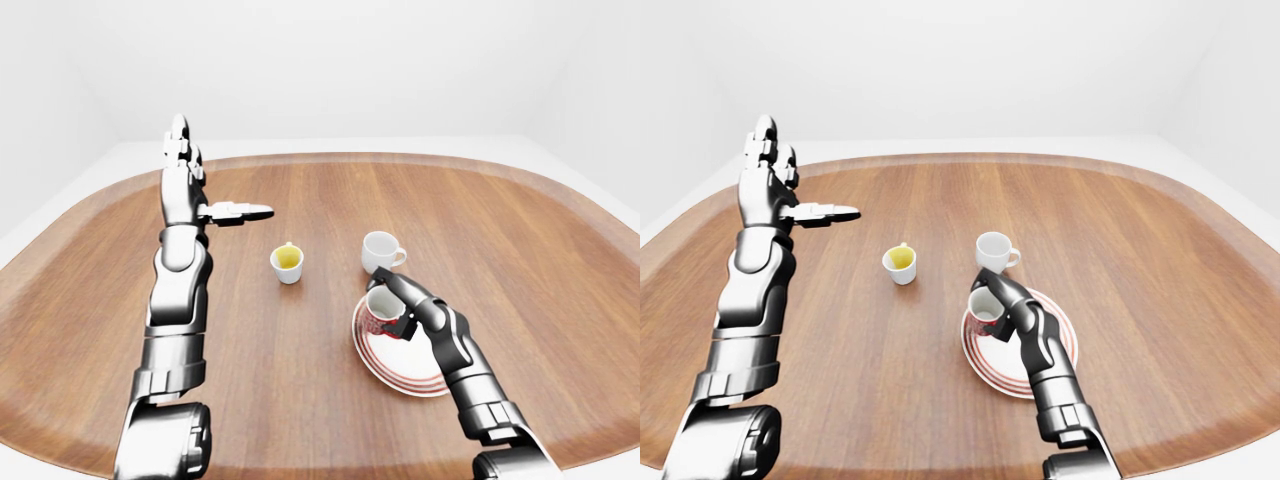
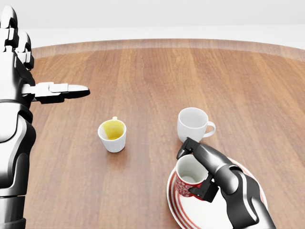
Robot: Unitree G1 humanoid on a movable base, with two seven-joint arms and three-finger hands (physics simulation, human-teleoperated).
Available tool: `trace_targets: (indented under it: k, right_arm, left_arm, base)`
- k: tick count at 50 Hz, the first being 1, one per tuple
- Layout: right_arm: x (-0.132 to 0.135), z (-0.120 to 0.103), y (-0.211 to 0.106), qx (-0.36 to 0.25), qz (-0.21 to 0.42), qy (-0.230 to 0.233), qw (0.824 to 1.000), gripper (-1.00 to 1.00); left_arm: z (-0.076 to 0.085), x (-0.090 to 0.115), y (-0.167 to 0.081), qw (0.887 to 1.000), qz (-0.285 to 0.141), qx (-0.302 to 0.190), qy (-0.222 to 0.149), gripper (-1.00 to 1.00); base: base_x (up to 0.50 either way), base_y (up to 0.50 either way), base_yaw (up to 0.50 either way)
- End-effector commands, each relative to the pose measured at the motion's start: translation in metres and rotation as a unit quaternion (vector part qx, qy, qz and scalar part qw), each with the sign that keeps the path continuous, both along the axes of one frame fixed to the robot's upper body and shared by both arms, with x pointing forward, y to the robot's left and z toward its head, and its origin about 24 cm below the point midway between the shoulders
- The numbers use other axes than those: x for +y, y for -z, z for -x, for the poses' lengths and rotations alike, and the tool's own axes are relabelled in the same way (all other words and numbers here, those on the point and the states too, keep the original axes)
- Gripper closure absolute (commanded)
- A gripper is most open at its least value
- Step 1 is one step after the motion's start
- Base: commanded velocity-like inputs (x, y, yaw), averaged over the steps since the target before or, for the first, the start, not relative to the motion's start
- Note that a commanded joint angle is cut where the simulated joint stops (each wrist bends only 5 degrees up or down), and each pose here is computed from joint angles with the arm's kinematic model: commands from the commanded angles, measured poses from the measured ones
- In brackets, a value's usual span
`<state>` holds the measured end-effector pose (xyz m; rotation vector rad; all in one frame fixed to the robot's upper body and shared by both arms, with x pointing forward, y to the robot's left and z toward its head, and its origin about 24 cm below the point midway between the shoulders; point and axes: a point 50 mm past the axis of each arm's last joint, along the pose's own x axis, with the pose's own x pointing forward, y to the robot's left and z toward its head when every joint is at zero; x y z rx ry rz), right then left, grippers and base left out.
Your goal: Pick up the red mug and put it on the plate
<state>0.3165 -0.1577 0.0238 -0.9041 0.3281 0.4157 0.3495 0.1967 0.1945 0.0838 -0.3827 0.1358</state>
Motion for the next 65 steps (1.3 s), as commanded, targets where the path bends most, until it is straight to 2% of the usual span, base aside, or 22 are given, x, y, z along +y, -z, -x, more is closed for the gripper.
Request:
trace_targets:
  k: [1,28,65]
  right_arm:
    - [-0.018,0.003,0.002,-0.001,0.011,0.025,1.0,1.0]
    - [-0.047,0.016,0.016,0.019,0.019,0.071,0.997,1.0]
    - [-0.08,0.014,0.025,0.039,0.021,0.133,0.99,1.0]
  left_arm:
    - [-0.001,-0.001,-0.001,1.0,-0.001,-0.001,0.001,-1.0]
    - [0.0,-0.004,0.004,1.0,0.0,0.005,0.003,-1.0]
    - [0.003,-0.006,0.002,1.0,-0.003,-0.003,0.006,-1.0]
  base:
    - [0.0,0.0,0.0]
    - [0.0,0.0,0.0]
    - [0.0,0.0,0.0]
